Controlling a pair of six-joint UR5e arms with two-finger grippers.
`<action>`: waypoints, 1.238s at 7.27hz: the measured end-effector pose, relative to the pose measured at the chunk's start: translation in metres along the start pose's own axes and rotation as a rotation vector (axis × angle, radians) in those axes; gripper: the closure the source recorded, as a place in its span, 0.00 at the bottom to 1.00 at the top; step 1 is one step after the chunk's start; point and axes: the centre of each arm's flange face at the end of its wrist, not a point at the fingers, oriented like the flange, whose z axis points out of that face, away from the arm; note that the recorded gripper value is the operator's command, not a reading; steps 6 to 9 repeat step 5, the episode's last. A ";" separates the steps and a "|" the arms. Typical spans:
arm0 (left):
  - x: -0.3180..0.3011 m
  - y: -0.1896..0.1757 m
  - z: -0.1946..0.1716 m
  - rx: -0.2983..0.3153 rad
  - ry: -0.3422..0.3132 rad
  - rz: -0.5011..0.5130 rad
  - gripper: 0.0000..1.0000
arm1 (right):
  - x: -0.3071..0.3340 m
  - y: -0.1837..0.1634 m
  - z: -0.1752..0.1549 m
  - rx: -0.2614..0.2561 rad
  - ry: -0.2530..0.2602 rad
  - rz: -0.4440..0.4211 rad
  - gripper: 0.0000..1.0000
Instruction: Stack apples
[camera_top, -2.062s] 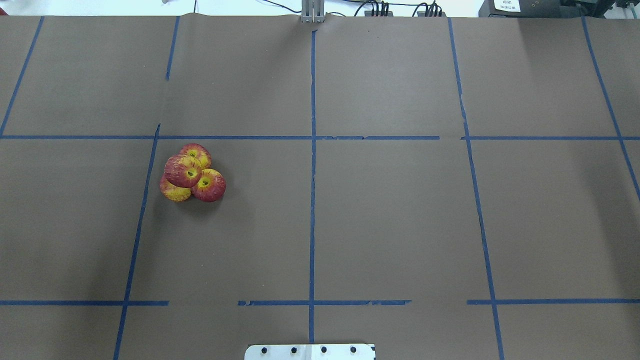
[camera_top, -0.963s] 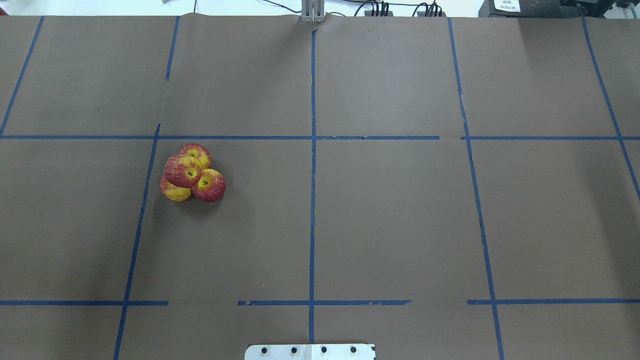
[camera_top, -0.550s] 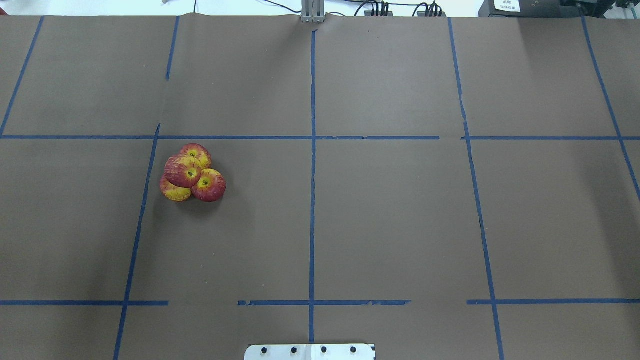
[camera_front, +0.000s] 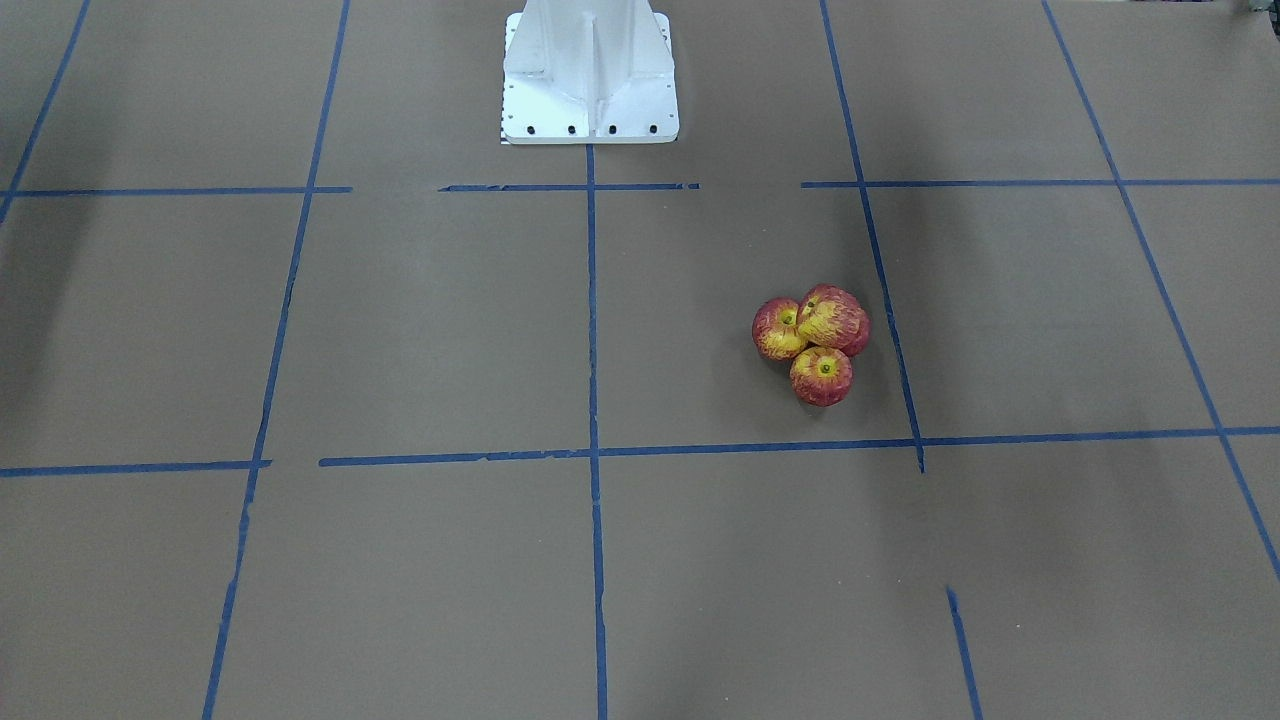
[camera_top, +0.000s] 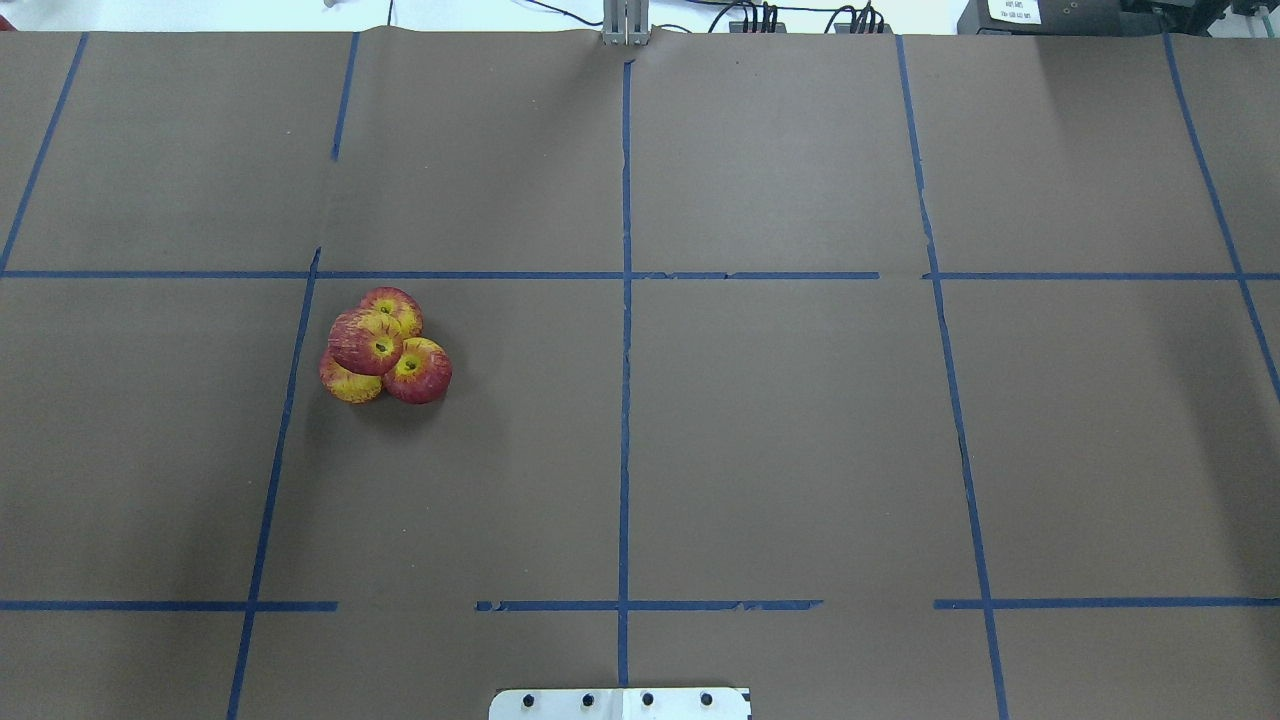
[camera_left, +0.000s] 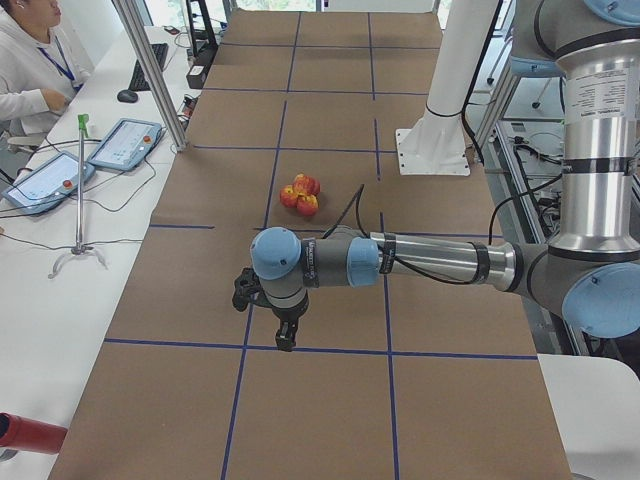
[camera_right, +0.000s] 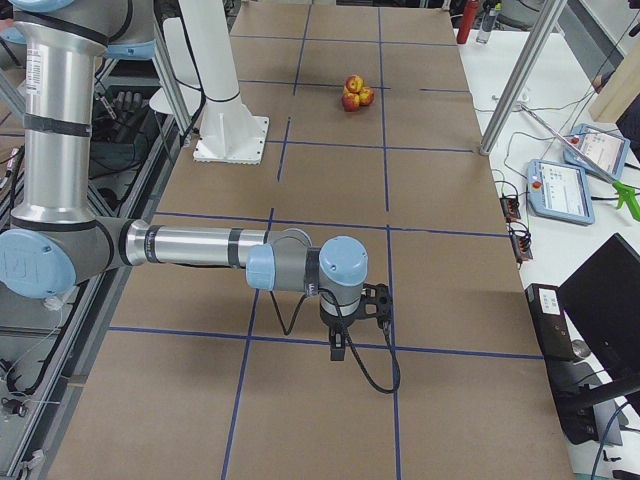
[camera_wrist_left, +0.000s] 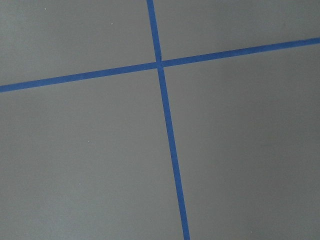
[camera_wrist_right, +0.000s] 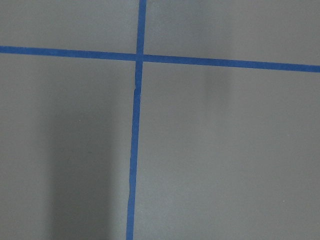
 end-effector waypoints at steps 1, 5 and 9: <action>0.000 -0.001 0.000 0.001 -0.001 0.001 0.00 | 0.000 0.000 0.000 0.000 0.000 0.000 0.00; 0.000 -0.004 0.000 0.003 -0.002 0.004 0.00 | 0.000 0.000 0.000 0.000 0.000 0.000 0.00; 0.000 -0.004 0.000 0.003 -0.002 0.004 0.00 | 0.000 0.000 0.000 0.000 0.000 0.000 0.00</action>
